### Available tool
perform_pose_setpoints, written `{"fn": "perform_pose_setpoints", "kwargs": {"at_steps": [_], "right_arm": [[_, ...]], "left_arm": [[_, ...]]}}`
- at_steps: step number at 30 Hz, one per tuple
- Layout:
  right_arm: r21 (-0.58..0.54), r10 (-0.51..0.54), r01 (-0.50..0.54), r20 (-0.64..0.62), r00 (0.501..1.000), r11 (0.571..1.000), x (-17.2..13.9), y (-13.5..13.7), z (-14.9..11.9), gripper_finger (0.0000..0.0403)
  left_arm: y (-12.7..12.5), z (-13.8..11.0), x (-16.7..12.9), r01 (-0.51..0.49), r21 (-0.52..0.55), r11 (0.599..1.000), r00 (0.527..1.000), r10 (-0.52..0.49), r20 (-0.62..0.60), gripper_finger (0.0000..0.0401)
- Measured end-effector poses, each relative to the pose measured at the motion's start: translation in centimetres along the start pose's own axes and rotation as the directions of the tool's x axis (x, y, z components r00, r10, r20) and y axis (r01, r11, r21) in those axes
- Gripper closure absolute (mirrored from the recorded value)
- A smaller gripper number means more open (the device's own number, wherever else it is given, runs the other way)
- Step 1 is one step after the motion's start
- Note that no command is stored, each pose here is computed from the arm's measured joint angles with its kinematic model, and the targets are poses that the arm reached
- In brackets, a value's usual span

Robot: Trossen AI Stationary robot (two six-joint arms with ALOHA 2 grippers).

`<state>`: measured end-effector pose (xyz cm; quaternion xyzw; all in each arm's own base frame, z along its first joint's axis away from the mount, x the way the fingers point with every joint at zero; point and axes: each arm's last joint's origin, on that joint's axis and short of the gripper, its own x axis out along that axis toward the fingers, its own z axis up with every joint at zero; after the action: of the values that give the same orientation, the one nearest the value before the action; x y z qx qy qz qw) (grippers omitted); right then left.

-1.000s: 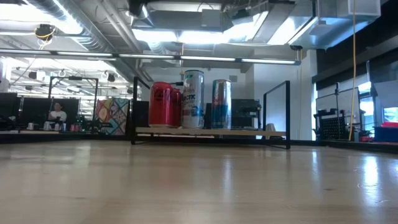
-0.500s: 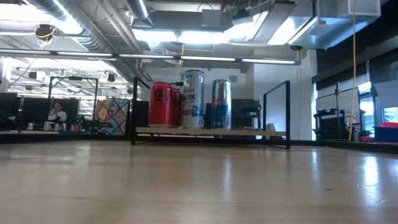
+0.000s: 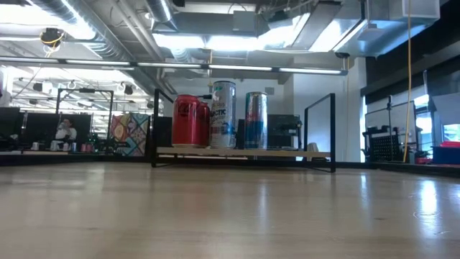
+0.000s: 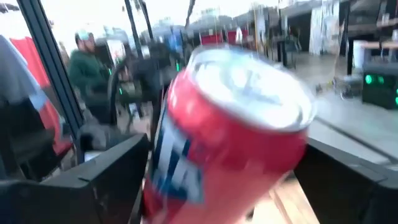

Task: Place canned beverage on shelf
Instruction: Put the top orange soda can on the shelf

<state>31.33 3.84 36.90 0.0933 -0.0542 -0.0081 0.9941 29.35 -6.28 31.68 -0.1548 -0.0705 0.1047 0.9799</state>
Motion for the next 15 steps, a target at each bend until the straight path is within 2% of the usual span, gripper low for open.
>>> {"fn": "perform_pose_setpoints", "kwargs": {"at_steps": [7, 15], "right_arm": [[0.027, 0.024, -0.027, 0.104, 0.994, 0.999, 0.09, 0.19, 0.89, 0.0036], [0.15, 0.051, -0.059, 0.059, 0.997, 0.987, 0.15, 0.07, 0.53, 0.0036]], "left_arm": [[-0.18, -0.43, 0.08, 0.004, 0.07, 0.998, 1.0, -0.003, -0.014, 0.0108], [-0.12, -0.54, 0.08, 0.004, 0.083, 0.997, 1.0, -0.001, -0.028, 0.0108]]}}
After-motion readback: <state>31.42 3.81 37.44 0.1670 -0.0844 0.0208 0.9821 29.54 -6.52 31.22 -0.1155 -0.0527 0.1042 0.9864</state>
